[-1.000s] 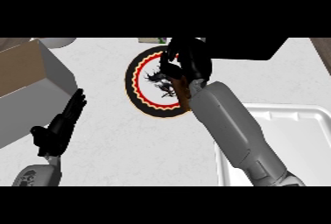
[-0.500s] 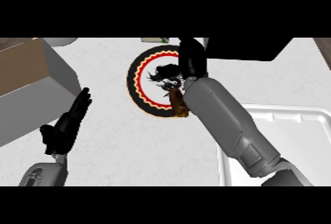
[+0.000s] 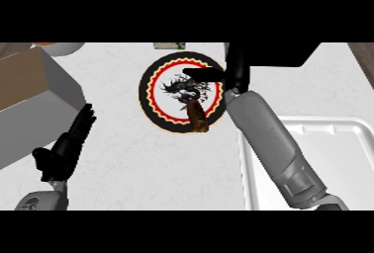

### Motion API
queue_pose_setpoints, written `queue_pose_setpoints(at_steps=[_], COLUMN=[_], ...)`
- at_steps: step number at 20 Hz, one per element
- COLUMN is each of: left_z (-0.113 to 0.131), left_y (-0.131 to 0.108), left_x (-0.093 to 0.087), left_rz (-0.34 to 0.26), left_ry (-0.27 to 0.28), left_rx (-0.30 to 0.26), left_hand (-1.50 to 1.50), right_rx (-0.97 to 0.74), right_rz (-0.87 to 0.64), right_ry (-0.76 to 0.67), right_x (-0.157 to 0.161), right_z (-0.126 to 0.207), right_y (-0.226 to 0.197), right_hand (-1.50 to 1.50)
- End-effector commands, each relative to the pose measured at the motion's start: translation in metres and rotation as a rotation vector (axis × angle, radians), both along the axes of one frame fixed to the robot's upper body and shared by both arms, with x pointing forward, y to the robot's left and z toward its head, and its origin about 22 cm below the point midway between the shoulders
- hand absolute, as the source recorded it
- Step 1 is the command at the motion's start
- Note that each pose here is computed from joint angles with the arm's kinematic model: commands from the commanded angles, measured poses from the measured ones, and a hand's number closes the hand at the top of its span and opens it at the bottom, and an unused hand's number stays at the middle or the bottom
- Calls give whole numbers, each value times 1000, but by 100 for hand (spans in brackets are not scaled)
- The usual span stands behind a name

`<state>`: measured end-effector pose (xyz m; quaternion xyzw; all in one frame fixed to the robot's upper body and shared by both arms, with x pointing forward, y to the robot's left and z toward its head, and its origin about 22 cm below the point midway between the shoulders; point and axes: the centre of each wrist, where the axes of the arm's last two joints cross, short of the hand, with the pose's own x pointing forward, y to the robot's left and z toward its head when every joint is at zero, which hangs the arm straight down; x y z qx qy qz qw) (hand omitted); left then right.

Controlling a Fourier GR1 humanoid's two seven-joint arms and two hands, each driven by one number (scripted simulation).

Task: Pick the sweet potato from the tray and place it in the plate

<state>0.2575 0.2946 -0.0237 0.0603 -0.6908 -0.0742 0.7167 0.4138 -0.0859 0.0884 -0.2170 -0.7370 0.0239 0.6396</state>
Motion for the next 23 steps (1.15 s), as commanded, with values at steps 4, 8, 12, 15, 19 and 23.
queue_pose_setpoints(at_steps=[4,8,12,15,19,23], left_z=[10,6,0,-11,6,-11], left_y=[12,-7,12,-7,12,7], left_x=[4,4,-9,-1,-9,-3], left_rz=[16,16,33,27,20,14], left_ry=[2,-3,1,8,-7,11], left_rx=[9,-1,-5,2,-2,7], left_hand=[0,0,0,0,0,0], right_rx=[141,120,85,60,54,4], right_rz=[9,84,148,154,160,151], right_ry=[-69,-75,-66,-61,-48,-82], right_x=[-1,-23,-44,-40,-45,-40], right_z=[-19,-49,-63,-71,-86,-103], right_y=[-83,-138,-172,-194,-217,-214], right_hand=[-150,-150,-150,-150,-150,-150])
